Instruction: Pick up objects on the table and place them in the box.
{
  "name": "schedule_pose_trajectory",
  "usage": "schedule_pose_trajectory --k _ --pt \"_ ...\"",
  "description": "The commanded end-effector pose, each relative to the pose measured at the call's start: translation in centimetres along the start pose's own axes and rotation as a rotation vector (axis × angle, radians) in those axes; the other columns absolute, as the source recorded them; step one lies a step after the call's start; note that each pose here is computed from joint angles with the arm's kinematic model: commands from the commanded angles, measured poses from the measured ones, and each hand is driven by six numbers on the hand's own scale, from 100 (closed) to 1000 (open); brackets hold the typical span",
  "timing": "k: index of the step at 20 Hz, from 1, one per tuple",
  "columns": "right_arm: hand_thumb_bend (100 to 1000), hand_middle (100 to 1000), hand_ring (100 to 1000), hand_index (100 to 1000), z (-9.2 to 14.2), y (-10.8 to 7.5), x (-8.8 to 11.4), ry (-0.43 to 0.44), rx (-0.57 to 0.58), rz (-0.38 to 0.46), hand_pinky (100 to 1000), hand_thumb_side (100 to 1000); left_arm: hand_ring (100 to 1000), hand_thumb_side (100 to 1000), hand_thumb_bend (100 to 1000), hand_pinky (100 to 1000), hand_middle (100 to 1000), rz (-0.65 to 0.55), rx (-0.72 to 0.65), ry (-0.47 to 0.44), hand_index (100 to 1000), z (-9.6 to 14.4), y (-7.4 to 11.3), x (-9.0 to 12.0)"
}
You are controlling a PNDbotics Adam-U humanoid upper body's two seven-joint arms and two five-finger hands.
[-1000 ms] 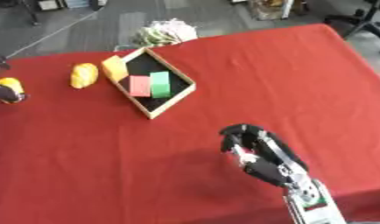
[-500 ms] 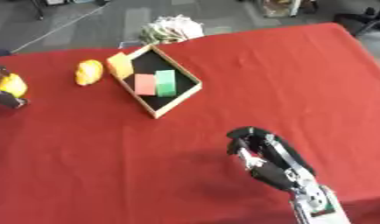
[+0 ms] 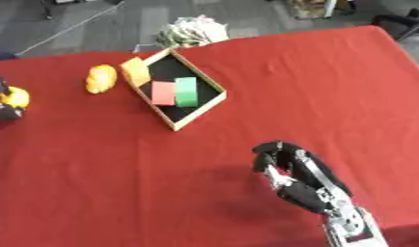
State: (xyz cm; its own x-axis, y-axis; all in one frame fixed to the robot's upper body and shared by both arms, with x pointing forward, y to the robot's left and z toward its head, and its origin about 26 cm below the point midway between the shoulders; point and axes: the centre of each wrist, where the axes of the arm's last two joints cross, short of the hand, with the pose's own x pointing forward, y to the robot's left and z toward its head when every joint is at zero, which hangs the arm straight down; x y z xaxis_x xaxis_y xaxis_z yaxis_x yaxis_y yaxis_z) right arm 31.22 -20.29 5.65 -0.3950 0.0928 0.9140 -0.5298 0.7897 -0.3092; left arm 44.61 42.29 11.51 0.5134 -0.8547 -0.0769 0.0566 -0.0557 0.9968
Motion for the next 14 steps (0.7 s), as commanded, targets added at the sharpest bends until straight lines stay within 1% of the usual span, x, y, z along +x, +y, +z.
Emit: schedule_pose_trajectory --k 1,8,11,14 --pt "100 538 580 716 -0.2 -0.5 0.5 -0.011 0.0 0.024 732 364 407 100 282 489 374 -0.006 0.057 0.009 540 -0.5 1.9 -1.1" --pt "100 537 579 716 -0.1 -0.5 0.4 -0.007 -0.001 0.025 731 372 398 100 245 475 354 0.029 0.169 -0.067 521 -0.3 4.8 -0.2" --pt "100 537 579 716 0.0 -0.5 0.3 -0.002 -0.003 0.027 731 377 396 100 207 466 346 0.056 0.223 -0.14 512 0.1 6.8 0.8" --pt "100 536 579 716 0.1 -0.5 0.2 -0.001 -0.002 0.026 731 377 396 100 185 462 344 0.086 0.273 -0.247 509 1.0 9.0 2.7"
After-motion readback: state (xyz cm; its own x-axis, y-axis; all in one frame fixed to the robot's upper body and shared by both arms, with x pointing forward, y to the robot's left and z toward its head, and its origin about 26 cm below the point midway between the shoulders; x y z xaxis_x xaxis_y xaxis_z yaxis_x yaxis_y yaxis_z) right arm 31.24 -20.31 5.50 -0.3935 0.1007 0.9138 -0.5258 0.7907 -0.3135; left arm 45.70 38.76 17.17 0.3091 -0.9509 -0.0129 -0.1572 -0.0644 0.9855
